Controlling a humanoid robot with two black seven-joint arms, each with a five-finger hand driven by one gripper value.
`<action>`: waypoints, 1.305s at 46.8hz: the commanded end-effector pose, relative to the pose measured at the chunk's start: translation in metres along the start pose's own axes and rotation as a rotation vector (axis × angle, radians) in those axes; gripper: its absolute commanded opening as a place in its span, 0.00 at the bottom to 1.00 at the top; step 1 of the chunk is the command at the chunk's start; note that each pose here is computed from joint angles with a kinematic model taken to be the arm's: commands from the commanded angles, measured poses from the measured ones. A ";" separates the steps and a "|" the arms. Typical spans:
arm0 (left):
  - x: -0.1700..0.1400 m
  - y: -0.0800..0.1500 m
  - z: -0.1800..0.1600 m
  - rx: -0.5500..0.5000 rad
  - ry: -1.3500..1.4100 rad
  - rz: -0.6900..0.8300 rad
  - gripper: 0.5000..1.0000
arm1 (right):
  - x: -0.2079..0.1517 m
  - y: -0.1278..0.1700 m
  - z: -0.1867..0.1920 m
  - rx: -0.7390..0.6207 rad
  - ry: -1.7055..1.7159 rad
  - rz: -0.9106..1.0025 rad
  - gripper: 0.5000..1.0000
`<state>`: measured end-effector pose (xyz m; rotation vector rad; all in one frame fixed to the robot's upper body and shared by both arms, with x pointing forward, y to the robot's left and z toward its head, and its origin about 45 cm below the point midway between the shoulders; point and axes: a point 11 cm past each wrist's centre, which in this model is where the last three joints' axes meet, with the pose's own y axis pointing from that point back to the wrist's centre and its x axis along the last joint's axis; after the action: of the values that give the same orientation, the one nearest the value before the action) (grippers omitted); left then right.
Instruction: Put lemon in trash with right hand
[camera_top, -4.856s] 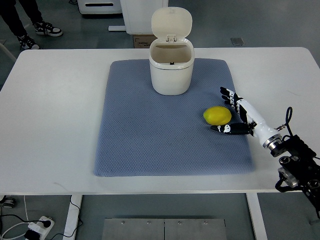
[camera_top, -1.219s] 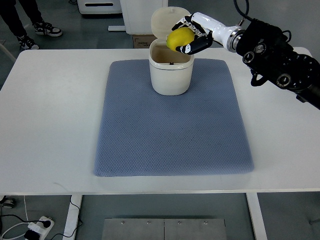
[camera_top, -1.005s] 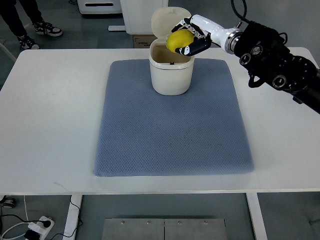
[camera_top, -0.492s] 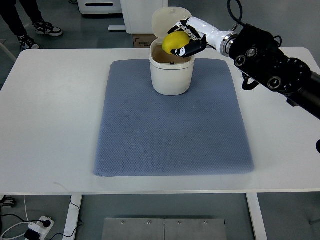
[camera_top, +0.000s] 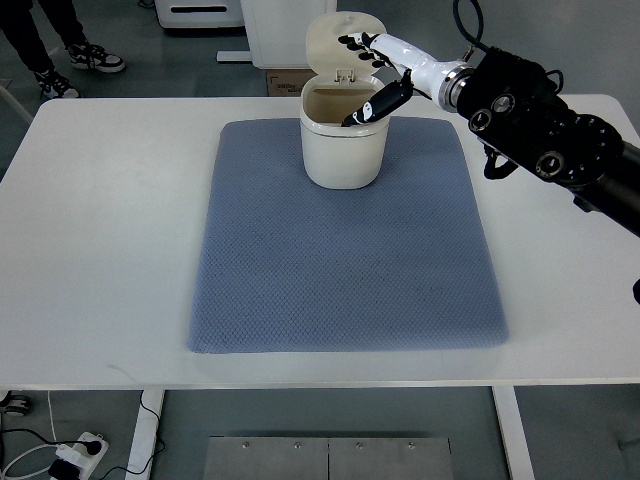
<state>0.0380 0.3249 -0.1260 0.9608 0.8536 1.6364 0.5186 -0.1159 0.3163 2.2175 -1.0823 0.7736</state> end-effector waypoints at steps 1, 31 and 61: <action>0.000 0.000 0.000 0.000 0.000 0.000 1.00 | 0.003 0.002 0.001 0.002 0.000 0.000 0.94; 0.000 0.000 0.000 0.000 0.000 0.000 1.00 | 0.031 0.048 0.042 -0.025 -0.022 -0.006 0.94; 0.000 0.000 0.000 0.000 0.000 0.000 1.00 | 0.075 0.100 0.118 -0.110 -0.490 0.258 0.94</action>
<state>0.0379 0.3250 -0.1260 0.9610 0.8536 1.6363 0.5052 -0.2801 0.3117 2.2468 -1.5742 0.3060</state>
